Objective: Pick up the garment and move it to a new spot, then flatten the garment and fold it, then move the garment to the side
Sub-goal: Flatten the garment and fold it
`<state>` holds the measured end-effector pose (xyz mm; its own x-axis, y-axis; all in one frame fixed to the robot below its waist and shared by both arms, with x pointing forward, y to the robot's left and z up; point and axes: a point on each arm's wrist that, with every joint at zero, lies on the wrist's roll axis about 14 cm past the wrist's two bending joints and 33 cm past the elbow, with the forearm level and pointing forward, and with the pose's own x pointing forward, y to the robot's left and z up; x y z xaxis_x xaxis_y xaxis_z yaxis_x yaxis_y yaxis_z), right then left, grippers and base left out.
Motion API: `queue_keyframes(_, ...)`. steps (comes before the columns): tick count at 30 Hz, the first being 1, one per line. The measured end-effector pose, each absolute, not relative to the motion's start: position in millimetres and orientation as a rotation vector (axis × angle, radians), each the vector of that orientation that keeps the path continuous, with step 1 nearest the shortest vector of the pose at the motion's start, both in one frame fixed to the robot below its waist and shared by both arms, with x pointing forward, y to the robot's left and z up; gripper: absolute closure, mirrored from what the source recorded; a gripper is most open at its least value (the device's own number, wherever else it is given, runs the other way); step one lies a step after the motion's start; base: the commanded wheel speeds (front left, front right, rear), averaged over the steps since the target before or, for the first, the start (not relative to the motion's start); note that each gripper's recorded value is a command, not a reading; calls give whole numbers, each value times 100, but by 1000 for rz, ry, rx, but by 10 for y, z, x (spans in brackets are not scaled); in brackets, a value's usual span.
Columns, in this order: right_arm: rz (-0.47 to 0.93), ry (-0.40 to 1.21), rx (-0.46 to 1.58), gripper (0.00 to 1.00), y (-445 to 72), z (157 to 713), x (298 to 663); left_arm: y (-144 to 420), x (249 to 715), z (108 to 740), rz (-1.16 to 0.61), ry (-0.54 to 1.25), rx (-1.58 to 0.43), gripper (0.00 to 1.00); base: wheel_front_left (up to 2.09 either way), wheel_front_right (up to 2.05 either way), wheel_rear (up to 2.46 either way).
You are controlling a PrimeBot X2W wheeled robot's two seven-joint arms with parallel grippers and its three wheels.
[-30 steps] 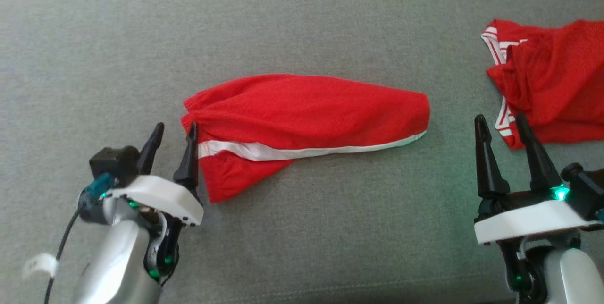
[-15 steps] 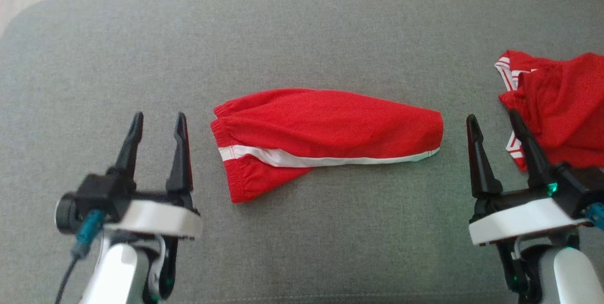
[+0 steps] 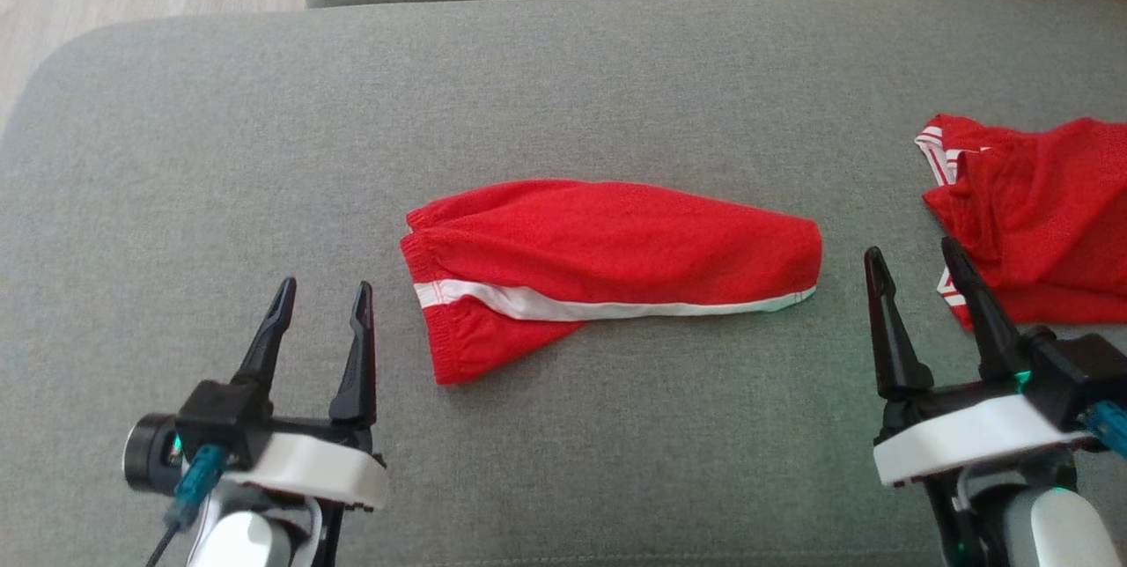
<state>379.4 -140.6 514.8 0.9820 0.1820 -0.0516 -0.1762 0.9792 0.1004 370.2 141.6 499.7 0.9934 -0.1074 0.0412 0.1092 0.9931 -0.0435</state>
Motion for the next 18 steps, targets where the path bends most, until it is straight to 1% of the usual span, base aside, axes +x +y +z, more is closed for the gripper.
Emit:
queue_keyframes(12, 170, 66, 113, 0, -1441, 5130, 3801, 1366, 3703, 4940, -134, -13, -57, 0, 0, 0, 0)
queue_keyframes(18, 175, 93, 128, 0, -1417, 5034, 3849, 1210, 3806, 4643, -217, 132, -120, 0, 0, 0, 0)
